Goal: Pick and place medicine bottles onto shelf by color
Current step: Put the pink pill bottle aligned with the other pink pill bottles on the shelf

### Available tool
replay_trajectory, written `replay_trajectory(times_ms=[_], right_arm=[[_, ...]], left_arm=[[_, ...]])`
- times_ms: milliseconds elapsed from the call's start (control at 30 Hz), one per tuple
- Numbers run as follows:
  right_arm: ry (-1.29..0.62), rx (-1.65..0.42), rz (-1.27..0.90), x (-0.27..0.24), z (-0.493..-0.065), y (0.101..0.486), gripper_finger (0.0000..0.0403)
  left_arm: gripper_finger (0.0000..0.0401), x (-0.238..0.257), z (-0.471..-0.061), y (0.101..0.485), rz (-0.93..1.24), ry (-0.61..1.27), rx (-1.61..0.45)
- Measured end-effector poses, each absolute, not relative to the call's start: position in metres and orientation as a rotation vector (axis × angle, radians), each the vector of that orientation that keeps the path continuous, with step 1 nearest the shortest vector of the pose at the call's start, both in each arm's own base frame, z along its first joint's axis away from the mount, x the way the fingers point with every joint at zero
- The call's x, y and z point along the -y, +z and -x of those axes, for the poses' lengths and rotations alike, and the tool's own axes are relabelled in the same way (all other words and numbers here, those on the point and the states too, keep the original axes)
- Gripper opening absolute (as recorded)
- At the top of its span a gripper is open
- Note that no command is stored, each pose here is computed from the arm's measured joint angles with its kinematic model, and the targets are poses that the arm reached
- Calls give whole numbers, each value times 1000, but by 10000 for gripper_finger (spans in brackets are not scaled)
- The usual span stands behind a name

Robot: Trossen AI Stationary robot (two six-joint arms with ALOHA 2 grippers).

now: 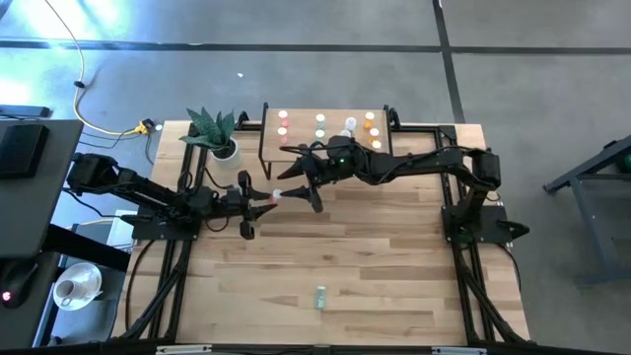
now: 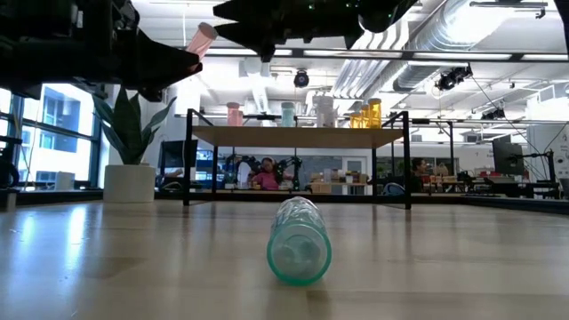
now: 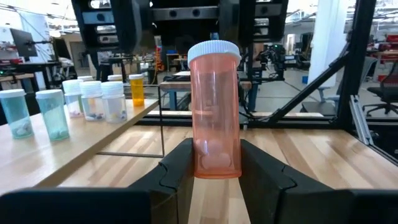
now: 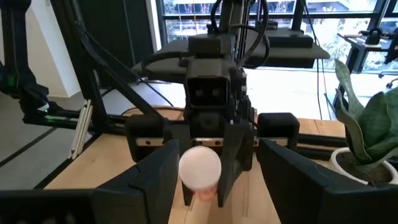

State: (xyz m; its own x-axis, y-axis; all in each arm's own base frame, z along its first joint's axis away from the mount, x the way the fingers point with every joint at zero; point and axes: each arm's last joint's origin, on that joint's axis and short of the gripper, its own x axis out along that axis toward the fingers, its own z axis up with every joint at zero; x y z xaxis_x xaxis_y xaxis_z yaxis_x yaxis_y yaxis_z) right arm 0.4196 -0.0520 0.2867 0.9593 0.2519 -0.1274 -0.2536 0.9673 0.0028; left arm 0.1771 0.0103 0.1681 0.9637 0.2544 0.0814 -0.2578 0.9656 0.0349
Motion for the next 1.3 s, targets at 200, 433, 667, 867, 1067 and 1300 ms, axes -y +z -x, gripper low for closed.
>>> replay_trajectory(times_ms=[200, 433, 667, 867, 1067, 1300], right_arm=[[255, -135, 12, 52, -421, 284, 210], [254, -145, 6, 53, -426, 274, 210], [250, -120, 13, 53, -428, 274, 210], [250, -72, 4, 53, -429, 278, 210], [257, -75, 2, 52, -429, 278, 210], [239, -75, 43, 42, -431, 277, 210]], left_arm=[[100, -10, -177, 168, -73, 259, 76], [100, -10, -177, 170, -97, 269, 87], [100, -13, -177, 170, -104, 288, 92], [100, -15, -176, 171, -103, 303, 97], [100, -15, -176, 171, -95, 302, 101], [100, -15, -176, 172, -86, 301, 112]])
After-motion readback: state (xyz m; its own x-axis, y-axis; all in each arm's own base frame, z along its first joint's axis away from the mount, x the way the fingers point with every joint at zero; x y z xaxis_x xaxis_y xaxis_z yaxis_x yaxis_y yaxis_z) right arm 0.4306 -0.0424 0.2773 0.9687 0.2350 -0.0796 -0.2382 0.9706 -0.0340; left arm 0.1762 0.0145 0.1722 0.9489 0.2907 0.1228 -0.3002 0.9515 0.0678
